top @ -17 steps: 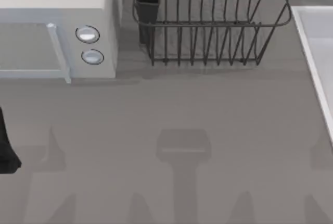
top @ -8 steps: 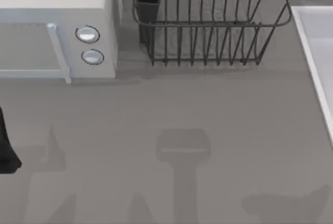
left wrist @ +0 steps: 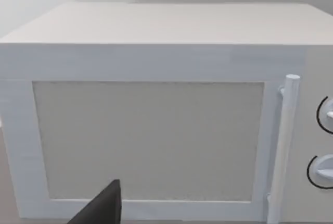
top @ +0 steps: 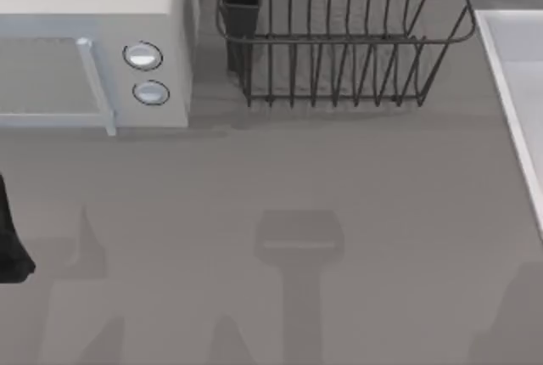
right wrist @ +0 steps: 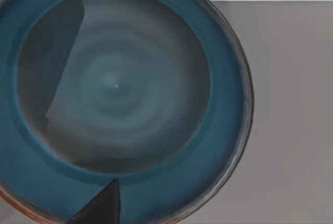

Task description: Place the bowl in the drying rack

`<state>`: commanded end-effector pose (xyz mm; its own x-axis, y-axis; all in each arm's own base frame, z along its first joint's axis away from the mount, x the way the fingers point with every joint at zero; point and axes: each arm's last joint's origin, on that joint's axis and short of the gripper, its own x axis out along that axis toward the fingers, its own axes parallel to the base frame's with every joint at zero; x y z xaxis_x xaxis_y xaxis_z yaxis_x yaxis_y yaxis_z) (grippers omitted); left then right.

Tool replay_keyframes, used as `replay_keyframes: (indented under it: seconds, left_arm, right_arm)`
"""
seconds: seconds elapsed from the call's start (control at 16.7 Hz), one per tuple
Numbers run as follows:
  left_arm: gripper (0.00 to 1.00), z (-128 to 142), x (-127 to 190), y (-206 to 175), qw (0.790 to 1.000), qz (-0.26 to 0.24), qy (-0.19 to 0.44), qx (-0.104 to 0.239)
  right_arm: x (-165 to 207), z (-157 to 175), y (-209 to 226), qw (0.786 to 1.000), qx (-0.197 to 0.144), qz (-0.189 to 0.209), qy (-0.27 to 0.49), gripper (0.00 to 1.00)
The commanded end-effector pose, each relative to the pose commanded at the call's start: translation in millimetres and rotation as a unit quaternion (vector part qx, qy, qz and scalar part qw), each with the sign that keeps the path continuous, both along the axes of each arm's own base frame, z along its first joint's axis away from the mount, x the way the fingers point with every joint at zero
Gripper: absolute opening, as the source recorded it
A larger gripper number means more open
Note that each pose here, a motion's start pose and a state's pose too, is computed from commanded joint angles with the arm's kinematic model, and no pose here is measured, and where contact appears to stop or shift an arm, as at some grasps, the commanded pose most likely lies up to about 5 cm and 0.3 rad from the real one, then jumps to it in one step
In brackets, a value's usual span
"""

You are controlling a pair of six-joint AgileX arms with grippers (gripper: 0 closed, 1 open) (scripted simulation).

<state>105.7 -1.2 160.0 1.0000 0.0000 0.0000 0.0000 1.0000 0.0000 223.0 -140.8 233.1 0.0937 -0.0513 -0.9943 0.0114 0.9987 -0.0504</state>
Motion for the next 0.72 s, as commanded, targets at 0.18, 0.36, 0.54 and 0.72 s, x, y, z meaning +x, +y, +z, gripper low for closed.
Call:
replay_keyframes:
  seconds: [0.18,0.36,0.54,0.72]
  left_arm:
    - [1.0,0,0,0,1.0,0.0,0.0,0.0]
    - [1.0,0,0,0,1.0,0.0,0.0,0.0]
    - [1.0,0,0,0,1.0,0.0,0.0,0.0]
    - [1.0,0,0,0,1.0,0.0,0.0,0.0]
  right_arm:
    - [8,-3,-16,0.999,0.023,0.0,0.031,1.0]
    - [9,-3,-18,0.999,0.025,0.0,0.034,1.0]
    - [9,-4,-17,0.999,0.024,0.001,0.033,1.0]
    - [11,-23,-18,0.999,0.027,0.0,0.036,1.0]
